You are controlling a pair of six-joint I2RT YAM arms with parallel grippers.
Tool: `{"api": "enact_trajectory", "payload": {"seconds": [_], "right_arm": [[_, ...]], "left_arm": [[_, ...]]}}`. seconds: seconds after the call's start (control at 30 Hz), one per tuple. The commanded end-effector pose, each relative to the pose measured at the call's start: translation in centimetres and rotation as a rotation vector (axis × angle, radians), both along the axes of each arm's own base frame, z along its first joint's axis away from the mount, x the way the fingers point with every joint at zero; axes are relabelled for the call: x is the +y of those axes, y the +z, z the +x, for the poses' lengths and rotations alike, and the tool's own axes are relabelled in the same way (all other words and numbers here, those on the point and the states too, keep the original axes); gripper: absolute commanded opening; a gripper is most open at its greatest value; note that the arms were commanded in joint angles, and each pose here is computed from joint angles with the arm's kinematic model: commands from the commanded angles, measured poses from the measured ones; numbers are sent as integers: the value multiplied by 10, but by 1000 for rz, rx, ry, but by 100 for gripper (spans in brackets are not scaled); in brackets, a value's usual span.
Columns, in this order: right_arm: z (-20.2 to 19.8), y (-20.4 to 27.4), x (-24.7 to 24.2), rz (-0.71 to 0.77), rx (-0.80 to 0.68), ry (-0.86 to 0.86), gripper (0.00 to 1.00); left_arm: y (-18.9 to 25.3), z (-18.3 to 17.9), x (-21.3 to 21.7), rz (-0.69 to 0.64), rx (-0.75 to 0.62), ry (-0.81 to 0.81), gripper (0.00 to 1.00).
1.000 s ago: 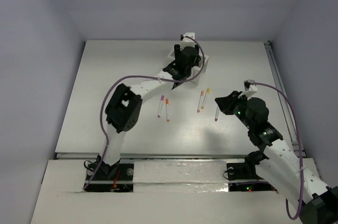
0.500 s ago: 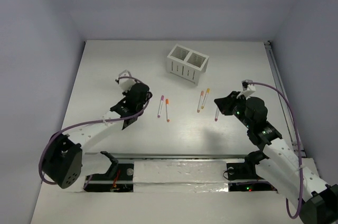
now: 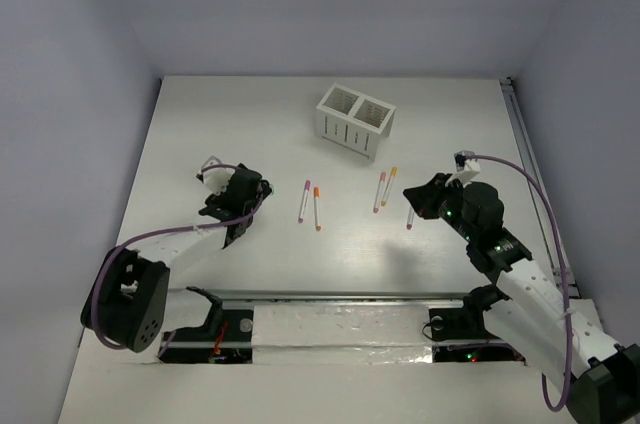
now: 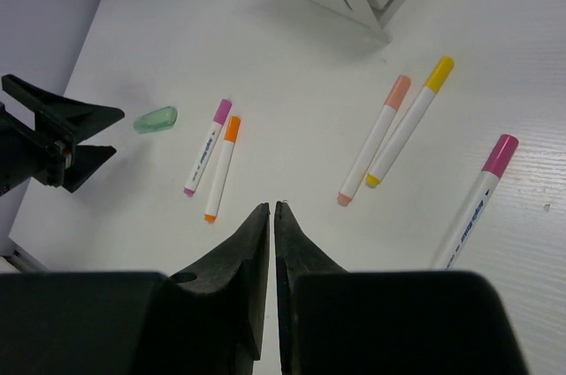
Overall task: Sort the stationery into containers
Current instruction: Pick up the stationery from the center of the board.
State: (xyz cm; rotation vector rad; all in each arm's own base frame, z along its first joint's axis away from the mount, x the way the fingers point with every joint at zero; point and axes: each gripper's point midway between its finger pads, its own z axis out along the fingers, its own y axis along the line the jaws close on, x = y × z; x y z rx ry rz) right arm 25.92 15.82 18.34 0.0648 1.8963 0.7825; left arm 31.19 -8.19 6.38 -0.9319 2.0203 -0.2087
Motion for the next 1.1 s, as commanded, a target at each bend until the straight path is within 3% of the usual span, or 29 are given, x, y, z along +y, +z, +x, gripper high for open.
{"api": "enact_trajectory", "payload": {"seconds": [0.0,0.7,0.87,1.07], "right_arm": [[3,23,7,18,-72,28,12],[3,21,12,33,-58,51,12],[3,19,11,28,-56,49,12],[4,20,11,25,-57,48,12]], "left_arm": [[-11,4,0,-22,13,24,73],[-28,71,7,41,77,60,70],[-29,94,-2,78,107,16,65],[-34,85,4,133,137,-13,61]]}}
